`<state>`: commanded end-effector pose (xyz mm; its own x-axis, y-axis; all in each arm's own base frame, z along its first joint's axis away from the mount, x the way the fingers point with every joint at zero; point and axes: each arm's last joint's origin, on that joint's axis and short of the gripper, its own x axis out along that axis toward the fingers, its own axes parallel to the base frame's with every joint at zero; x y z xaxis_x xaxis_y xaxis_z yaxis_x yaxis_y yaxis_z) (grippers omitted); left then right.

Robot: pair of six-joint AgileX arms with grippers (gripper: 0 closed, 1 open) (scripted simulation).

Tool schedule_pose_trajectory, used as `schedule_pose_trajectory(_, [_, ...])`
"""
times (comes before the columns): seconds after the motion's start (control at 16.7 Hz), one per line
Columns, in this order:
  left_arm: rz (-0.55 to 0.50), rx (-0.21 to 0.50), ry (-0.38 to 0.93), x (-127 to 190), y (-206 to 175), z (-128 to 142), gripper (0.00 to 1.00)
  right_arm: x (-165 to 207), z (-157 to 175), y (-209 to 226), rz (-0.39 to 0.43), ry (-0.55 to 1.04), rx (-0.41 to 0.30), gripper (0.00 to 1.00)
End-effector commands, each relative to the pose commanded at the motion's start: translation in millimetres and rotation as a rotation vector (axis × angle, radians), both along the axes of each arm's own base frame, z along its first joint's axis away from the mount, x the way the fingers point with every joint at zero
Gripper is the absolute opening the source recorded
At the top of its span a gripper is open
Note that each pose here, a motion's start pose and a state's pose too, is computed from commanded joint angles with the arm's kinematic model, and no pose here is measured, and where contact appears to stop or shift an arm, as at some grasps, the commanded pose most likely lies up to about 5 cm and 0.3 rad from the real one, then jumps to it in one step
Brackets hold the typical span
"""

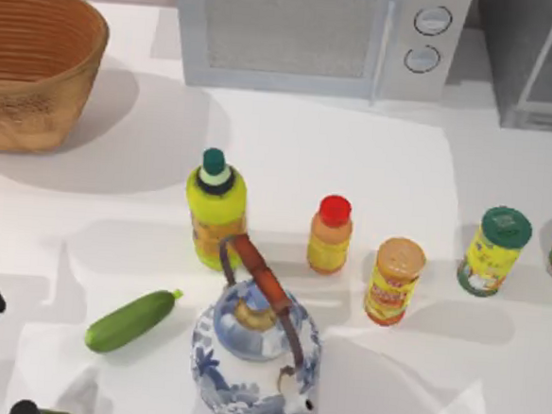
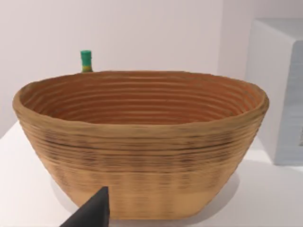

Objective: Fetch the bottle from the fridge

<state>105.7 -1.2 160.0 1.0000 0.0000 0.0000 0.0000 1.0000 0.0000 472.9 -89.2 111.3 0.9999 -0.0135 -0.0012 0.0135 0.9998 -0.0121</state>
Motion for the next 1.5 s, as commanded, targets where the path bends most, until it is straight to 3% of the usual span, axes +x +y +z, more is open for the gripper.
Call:
schedule_pose_trajectory(0.42, [0.000, 0.000, 0.000, 0.0, 0.0, 0.0, 1.00, -0.2, 46.1, -0.2, -0.001, 0.003, 0.001, 0.00])
schedule_pose_trajectory(0.78, [0.000, 0.000, 0.000, 0.0, 0.0, 0.0, 1.00, -3.8, 47.6, 0.4, 0.002, 0.003, 0.002, 0.00])
schedule_pose_trajectory(1.32, [0.000, 0.000, 0.000, 0.0, 0.0, 0.0, 1.00, -90.1, 43.2, 1.0, 0.000, 0.020, 0.007, 0.00])
schedule_pose_trajectory(1.5, [0.000, 0.000, 0.000, 0.0, 0.0, 0.0, 1.00, -100.5, 45.5, 1.1, 0.000, 0.007, 0.003, 0.00])
